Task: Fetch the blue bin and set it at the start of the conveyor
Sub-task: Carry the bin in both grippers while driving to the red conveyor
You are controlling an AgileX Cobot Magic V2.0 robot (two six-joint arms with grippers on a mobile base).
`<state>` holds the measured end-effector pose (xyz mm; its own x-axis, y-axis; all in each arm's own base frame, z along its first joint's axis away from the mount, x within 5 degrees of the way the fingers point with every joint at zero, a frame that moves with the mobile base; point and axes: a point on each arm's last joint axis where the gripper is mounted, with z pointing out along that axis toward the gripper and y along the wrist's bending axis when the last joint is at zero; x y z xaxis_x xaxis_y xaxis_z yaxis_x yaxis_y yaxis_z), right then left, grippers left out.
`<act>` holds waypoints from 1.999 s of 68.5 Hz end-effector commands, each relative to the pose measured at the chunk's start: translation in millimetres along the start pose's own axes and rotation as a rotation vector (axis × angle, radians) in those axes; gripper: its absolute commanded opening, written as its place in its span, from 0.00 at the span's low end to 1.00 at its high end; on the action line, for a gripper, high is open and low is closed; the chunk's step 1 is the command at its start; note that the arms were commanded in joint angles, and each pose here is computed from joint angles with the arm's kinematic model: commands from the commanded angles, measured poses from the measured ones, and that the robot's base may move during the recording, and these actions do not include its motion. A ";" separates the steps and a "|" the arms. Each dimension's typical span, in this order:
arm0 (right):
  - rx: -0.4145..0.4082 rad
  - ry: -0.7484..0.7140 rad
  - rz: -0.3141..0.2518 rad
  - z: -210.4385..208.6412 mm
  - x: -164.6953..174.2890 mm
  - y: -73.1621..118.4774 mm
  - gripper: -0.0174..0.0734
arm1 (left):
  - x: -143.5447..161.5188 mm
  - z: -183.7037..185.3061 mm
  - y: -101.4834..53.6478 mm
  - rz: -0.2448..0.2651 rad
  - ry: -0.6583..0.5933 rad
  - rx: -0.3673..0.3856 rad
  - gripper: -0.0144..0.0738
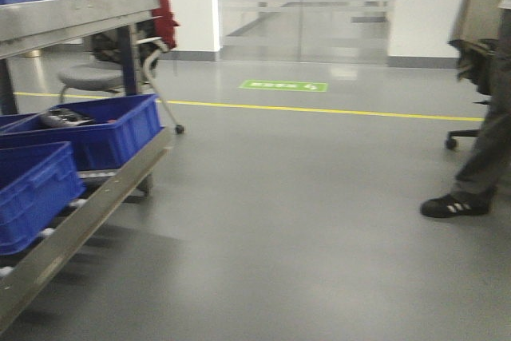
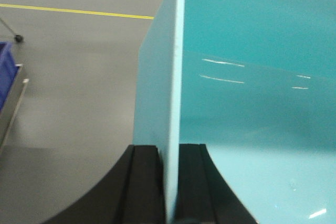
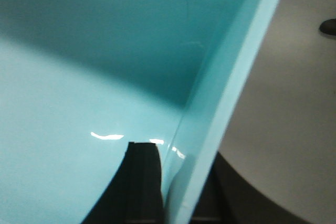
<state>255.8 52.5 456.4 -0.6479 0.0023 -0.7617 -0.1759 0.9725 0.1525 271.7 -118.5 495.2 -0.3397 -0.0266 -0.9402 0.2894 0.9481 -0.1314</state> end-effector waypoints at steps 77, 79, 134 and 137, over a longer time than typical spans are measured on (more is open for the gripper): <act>0.003 -0.030 -0.038 -7.2 -2.5 0.3 0.03 | -13.5 -11.1 -4.0 -0.035 -0.108 0.047 0.04; 0.003 -0.030 -0.038 -7.2 -2.5 0.3 0.03 | -13.5 -11.1 -4.0 -0.035 -0.108 0.047 0.04; 0.003 -0.031 -0.038 -7.2 -2.7 0.3 0.03 | -13.5 -11.1 -4.0 -0.035 -0.108 0.047 0.04; 0.003 -0.031 -0.038 -7.2 -2.7 0.3 0.03 | -13.5 -11.1 -4.0 -0.035 -0.108 0.047 0.04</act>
<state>255.4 52.5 456.4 -0.6506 0.0034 -0.7594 -0.1746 0.9725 0.1539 271.8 -118.6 495.6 -0.3353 -0.0282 -0.9417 0.2906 0.9477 -0.1318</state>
